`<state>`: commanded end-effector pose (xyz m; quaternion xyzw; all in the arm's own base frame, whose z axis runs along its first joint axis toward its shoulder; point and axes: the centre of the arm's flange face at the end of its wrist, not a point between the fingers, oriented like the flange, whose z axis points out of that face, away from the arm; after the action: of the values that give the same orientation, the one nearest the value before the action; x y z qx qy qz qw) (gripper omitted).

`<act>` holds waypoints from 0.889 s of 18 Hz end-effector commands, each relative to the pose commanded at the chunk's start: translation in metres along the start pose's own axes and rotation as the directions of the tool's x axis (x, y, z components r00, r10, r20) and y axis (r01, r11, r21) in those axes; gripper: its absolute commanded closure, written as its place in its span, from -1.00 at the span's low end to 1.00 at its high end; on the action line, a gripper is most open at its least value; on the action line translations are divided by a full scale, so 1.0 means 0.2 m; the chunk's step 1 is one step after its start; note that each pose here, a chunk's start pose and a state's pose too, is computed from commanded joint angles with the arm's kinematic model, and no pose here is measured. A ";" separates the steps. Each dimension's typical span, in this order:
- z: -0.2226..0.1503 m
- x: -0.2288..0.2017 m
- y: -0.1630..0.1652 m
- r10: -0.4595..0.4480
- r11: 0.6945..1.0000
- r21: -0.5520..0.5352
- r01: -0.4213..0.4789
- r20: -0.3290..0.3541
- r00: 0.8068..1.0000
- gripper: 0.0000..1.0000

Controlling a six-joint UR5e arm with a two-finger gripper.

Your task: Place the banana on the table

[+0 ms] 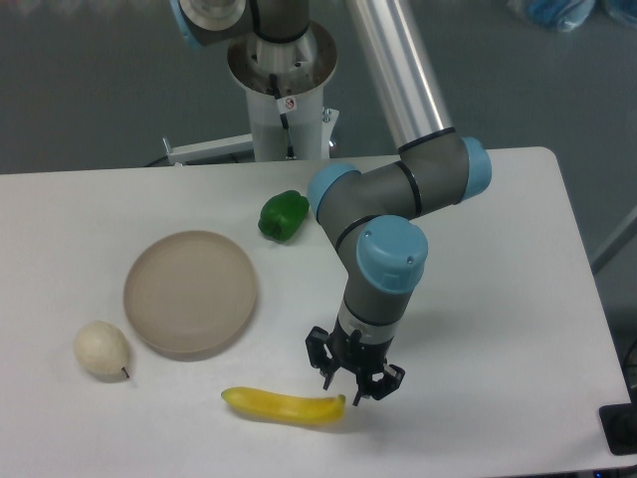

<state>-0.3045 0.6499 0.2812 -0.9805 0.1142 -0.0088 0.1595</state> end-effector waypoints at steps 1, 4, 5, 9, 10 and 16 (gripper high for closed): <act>-0.04 0.00 0.01 -0.003 1.000 0.004 0.003 0.006 1.000 -1.00; -0.14 -0.05 0.05 -0.021 1.000 0.020 0.020 0.031 0.999 -1.00; -0.20 -0.08 0.07 -0.027 0.999 0.027 0.025 0.044 0.999 -1.00; -0.34 -0.19 0.15 0.012 0.999 0.031 -0.015 0.081 0.997 -1.00; -0.38 -0.21 0.18 0.049 0.998 0.027 -0.052 0.091 0.995 -1.00; -0.56 -0.43 0.34 0.206 0.972 -0.116 -0.202 0.017 0.979 -1.00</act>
<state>-0.4089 0.5725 0.3669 -0.9711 0.2123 0.0281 0.1052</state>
